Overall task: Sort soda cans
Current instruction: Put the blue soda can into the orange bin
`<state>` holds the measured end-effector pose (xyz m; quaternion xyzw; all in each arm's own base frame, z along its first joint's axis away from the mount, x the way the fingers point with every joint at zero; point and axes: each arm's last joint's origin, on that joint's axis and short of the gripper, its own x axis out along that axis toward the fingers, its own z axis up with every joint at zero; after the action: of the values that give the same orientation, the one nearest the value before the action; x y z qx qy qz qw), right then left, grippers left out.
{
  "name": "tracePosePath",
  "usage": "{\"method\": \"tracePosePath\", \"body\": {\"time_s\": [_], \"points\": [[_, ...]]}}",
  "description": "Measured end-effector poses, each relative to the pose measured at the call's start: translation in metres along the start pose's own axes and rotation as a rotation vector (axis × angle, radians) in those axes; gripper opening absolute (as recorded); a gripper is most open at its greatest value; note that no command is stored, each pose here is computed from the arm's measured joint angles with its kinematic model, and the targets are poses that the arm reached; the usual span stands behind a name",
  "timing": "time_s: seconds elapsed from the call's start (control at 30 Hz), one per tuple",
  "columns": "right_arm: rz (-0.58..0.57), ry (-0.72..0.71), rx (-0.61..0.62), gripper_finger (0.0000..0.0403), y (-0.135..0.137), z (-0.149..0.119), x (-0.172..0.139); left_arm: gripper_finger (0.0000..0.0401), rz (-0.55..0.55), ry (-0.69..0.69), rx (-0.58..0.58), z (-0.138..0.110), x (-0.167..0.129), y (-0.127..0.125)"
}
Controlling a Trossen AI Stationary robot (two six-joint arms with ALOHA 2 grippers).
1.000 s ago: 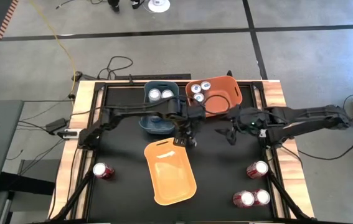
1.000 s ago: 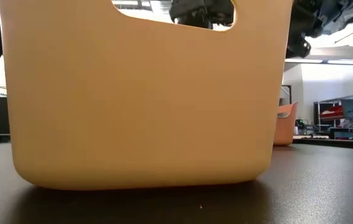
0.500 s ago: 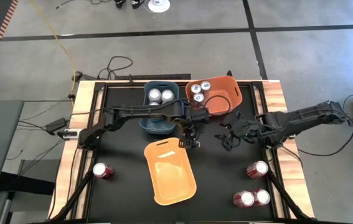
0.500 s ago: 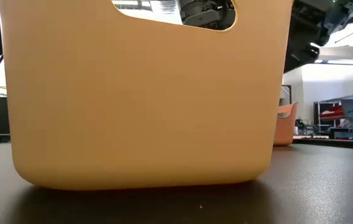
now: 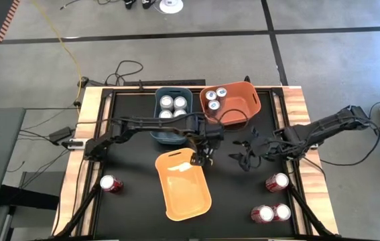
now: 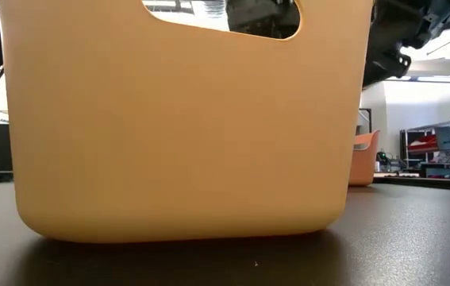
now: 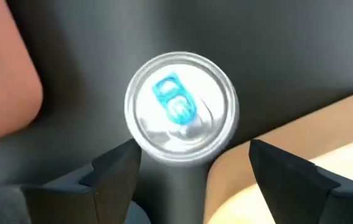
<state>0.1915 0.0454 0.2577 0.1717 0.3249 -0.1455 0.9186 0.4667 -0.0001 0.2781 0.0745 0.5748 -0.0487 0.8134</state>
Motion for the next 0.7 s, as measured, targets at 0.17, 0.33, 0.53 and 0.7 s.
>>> {"method": "tracePosePath", "body": {"time_s": [0.17,0.33,0.53,0.7], "points": [[0.061,-0.089,0.002,0.0329,0.011,0.009,0.008,0.0295,0.018,0.031,-0.054,-0.006,-0.014,-0.005],[0.042,-0.082,-0.122,0.0329,0.017,0.009,0.028,0.0295,0.094,0.153,-0.102,-0.023,-0.042,-0.019],[0.017,-0.101,-0.245,0.0329,0.022,0.011,0.057,0.0296,0.132,0.030,-0.077,-0.032,-0.068,-0.043],[-0.013,-0.099,-0.214,0.0329,0.019,0.012,0.076,0.0296,0.252,-0.014,-0.140,-0.060,-0.083,-0.056]]}}
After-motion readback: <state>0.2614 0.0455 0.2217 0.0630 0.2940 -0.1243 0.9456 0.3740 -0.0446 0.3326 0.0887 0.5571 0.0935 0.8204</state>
